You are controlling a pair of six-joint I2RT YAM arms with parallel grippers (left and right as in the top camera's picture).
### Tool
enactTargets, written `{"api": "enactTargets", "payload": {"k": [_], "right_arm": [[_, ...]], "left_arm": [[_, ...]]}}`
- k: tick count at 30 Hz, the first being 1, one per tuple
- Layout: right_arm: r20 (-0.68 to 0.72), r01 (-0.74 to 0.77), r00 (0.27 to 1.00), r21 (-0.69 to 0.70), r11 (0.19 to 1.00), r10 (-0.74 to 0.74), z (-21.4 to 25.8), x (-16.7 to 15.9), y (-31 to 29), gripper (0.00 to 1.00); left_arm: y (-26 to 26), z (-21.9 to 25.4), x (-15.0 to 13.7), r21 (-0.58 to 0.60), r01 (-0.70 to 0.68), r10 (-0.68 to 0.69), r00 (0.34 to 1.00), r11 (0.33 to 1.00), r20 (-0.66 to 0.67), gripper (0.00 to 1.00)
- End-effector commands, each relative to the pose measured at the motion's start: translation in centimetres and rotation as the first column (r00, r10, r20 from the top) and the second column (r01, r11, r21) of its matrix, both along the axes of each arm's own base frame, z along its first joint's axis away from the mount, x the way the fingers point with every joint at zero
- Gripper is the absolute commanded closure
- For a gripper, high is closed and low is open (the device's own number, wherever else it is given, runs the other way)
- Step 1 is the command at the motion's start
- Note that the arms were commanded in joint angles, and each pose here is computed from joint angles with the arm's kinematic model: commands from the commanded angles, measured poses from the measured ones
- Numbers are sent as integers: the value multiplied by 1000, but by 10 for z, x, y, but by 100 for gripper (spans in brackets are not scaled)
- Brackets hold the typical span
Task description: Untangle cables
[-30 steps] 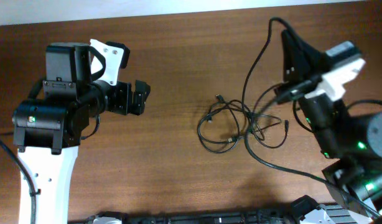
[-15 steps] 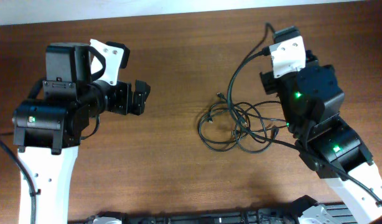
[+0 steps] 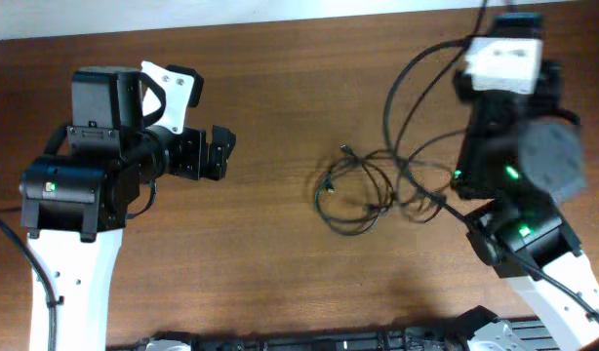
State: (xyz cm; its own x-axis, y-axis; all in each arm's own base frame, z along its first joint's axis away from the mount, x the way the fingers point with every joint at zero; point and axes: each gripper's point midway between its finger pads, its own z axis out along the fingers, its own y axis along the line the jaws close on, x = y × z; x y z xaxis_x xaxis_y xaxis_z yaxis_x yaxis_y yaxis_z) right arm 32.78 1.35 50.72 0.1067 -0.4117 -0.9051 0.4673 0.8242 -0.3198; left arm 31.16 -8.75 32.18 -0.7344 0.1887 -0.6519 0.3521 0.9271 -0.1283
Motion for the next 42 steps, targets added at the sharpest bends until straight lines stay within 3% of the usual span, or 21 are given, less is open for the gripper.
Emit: {"api": "enactTargets", "payload": {"k": [1, 4, 6, 13, 17, 21, 24, 30, 37, 42], "right_arm": [[315, 17, 948, 121, 993, -55, 65, -44, -22, 96], [501, -16, 864, 127, 992, -50, 100, -75, -28, 96], [540, -19, 841, 90, 996, -33, 112, -84, -25, 96], [523, 79, 851, -52, 996, -40, 128, -93, -20, 96], [498, 174, 866, -233, 957, -36, 136, -95, -7, 96], [460, 218, 882, -205, 954, -103, 130, -92, -17, 96], [404, 245, 900, -163, 956, -162, 118, -85, -26, 96], [242, 275, 944, -208, 939, -223, 89, -49, -27, 96], [-105, 492, 847, -214, 844, -520, 73, 1, -109, 96], [-181, 598, 764, -163, 785, -620, 96, 16, -165, 96]], "left_arm": [[-1, 3, -1, 0, 15, -15, 1000, 1000, 13, 1], [-1, 3, -1, 0, 15, -15, 1000, 1000, 13, 1], [-1, 3, -1, 0, 15, -15, 1000, 1000, 13, 1], [-1, 3, -1, 0, 15, -15, 1000, 1000, 13, 1], [-1, 3, -1, 0, 15, -15, 1000, 1000, 13, 1], [-1, 3, -1, 0, 15, -15, 1000, 1000, 13, 1], [-1, 3, -1, 0, 15, -15, 1000, 1000, 13, 1], [-1, 3, -1, 0, 15, -15, 1000, 1000, 13, 1], [-1, 3, -1, 0, 15, -15, 1000, 1000, 13, 1], [-1, 3, -1, 0, 15, -15, 1000, 1000, 13, 1]]}}
